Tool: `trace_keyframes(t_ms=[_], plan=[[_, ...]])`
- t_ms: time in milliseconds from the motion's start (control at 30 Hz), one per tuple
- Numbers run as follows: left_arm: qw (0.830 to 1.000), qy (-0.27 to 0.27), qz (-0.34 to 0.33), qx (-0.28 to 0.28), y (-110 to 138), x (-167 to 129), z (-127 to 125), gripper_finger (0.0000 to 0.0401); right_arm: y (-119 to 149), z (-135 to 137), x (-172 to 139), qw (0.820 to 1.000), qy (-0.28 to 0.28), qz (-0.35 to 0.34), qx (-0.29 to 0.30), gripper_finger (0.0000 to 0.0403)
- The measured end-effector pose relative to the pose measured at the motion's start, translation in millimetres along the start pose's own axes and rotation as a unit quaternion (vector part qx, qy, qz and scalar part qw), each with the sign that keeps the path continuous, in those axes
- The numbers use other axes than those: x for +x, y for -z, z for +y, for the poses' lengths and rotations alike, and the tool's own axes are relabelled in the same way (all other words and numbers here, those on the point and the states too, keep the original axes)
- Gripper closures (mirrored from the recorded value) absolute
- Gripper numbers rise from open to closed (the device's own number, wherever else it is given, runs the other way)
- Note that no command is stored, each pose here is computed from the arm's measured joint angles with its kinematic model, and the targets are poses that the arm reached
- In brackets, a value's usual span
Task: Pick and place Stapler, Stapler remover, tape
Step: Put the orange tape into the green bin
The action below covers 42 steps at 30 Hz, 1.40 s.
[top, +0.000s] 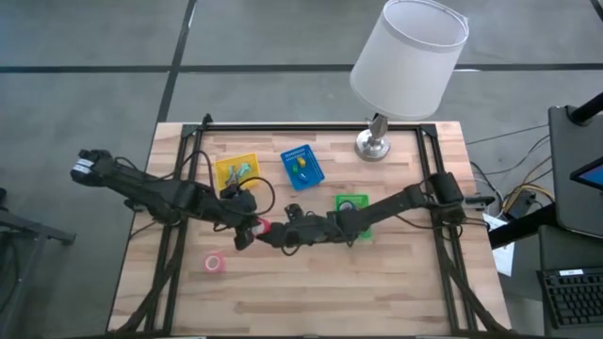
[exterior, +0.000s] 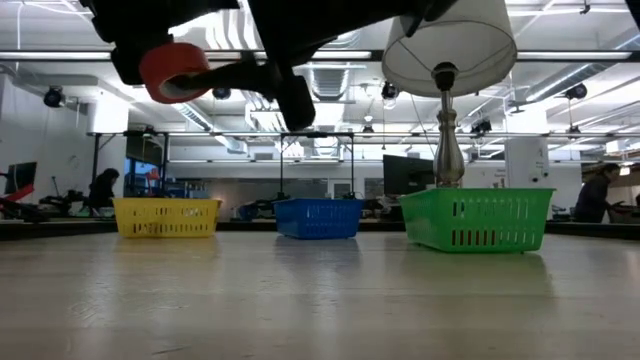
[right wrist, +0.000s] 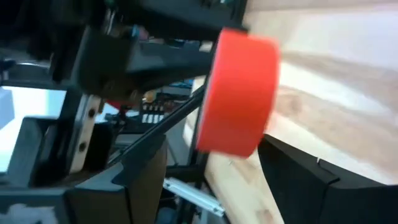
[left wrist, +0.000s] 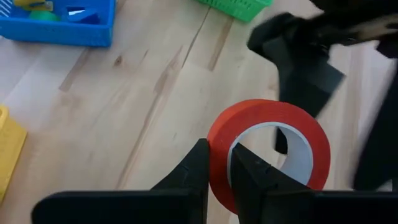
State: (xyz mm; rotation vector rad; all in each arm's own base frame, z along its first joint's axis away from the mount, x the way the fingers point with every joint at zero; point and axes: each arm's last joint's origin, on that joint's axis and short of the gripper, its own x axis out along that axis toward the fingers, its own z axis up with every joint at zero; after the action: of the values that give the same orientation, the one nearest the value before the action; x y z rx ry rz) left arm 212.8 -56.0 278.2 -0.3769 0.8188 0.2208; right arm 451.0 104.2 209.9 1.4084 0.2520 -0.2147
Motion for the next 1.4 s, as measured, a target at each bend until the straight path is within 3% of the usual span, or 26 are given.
trace_keyframes(t_ms=[233, 567, 767, 933, 1100, 1233, 1400], plan=[[1.000, 0.004, -0.002, 0.001, 0, -1, -1, 0.0355, -7, 4, -5, 1.000, 0.001, -0.007, -0.001, 0.0202], [1.000, 0.011, -0.010, 0.009, -1, -2, -2, 0.0346, -10, 3, -5, 1.000, 0.006, 0.005, -0.001, 0.0302], [0.999, 0.033, -0.025, 0.000, -4, -7, -3, 0.0315, -18, 12, -15, 0.999, 0.013, 0.045, -0.004, 0.0300], [0.997, 0.057, -0.058, -0.017, -8, -20, -2, 0.0281, -25, 19, -38, 0.994, 0.085, 0.063, -0.033, 0.0283], [0.990, 0.090, -0.105, -0.024, -14, -36, -1, 0.0258, -31, 28, -72, 0.980, 0.162, 0.093, -0.063, 0.0298], [0.987, 0.100, -0.123, -0.021, -16, -44, 0, 0.0253, -37, 31, -106, 0.959, 0.246, 0.108, -0.087, 0.0298], [0.987, 0.099, -0.123, -0.020, -15, -44, 0, 0.0252, -45, 33, -153, 0.921, 0.339, 0.137, -0.138, 0.0287]])
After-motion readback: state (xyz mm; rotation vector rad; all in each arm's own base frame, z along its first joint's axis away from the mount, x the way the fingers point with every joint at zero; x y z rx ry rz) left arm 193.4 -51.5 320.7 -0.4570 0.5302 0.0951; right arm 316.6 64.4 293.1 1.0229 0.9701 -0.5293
